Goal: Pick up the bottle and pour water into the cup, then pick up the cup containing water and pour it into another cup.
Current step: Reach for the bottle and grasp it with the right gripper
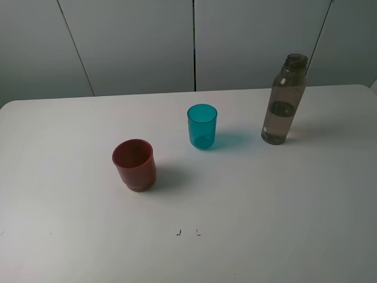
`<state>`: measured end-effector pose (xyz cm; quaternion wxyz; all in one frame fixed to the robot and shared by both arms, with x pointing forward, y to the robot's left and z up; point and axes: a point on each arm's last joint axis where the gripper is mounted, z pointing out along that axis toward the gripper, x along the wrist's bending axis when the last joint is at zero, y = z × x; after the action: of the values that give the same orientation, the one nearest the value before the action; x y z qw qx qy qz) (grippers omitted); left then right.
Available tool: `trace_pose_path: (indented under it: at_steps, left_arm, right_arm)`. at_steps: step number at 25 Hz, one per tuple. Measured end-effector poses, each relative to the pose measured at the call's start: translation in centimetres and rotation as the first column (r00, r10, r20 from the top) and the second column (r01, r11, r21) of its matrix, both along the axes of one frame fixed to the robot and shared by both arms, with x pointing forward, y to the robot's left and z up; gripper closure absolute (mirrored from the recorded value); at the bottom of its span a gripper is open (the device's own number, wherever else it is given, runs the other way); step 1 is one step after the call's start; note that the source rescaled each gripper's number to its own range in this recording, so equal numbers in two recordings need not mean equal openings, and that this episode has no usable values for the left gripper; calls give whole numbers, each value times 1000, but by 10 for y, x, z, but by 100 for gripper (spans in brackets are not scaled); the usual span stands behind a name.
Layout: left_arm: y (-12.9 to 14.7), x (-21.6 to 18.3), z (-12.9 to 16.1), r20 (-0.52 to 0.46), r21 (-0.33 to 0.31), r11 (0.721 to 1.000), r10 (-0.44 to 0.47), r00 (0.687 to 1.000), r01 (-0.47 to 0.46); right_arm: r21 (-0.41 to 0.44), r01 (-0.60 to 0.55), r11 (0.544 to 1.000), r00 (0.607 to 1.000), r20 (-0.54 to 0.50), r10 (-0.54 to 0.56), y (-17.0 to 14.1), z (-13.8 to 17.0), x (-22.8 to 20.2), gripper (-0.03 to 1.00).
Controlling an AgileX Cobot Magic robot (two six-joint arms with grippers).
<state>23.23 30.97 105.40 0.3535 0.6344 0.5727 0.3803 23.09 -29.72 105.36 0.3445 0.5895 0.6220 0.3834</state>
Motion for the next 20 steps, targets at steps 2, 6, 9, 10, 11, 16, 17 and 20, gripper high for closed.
trace_pose_path:
  at_steps: [2, 6, 9, 10, 11, 16, 17, 20]
  left_arm:
    - [0, 0, 0, 0, 0, 1000, 0, 1000, 0]
    - [0, 0, 0, 0, 0, 1000, 0, 1000, 0]
    - [0, 0, 0, 0, 0, 1000, 0, 1000, 0]
    - [0, 0, 0, 0, 0, 1000, 0, 1000, 0]
    - [0, 0, 0, 0, 0, 1000, 0, 1000, 0]
    - [0, 0, 0, 0, 0, 1000, 0, 1000, 0]
    - [0, 0, 0, 0, 0, 1000, 0, 1000, 0]
    - [0, 0, 0, 0, 0, 1000, 0, 1000, 0]
  right_arm:
    - [0, 0, 1000, 1000, 0, 0, 0, 0, 0, -3]
    - [0, 0, 1000, 1000, 0, 0, 0, 0, 0, -3]
    - [0, 0, 1000, 1000, 0, 0, 0, 0, 0, -3]
    - [0, 0, 1000, 1000, 0, 0, 0, 0, 0, -3]
    - [0, 0, 1000, 1000, 0, 0, 0, 0, 0, -3]
    - [0, 0, 1000, 1000, 0, 0, 0, 0, 0, -3]
    - [0, 0, 1000, 1000, 0, 0, 0, 0, 0, -3]
    - [0, 0, 1000, 1000, 0, 0, 0, 0, 0, -3]
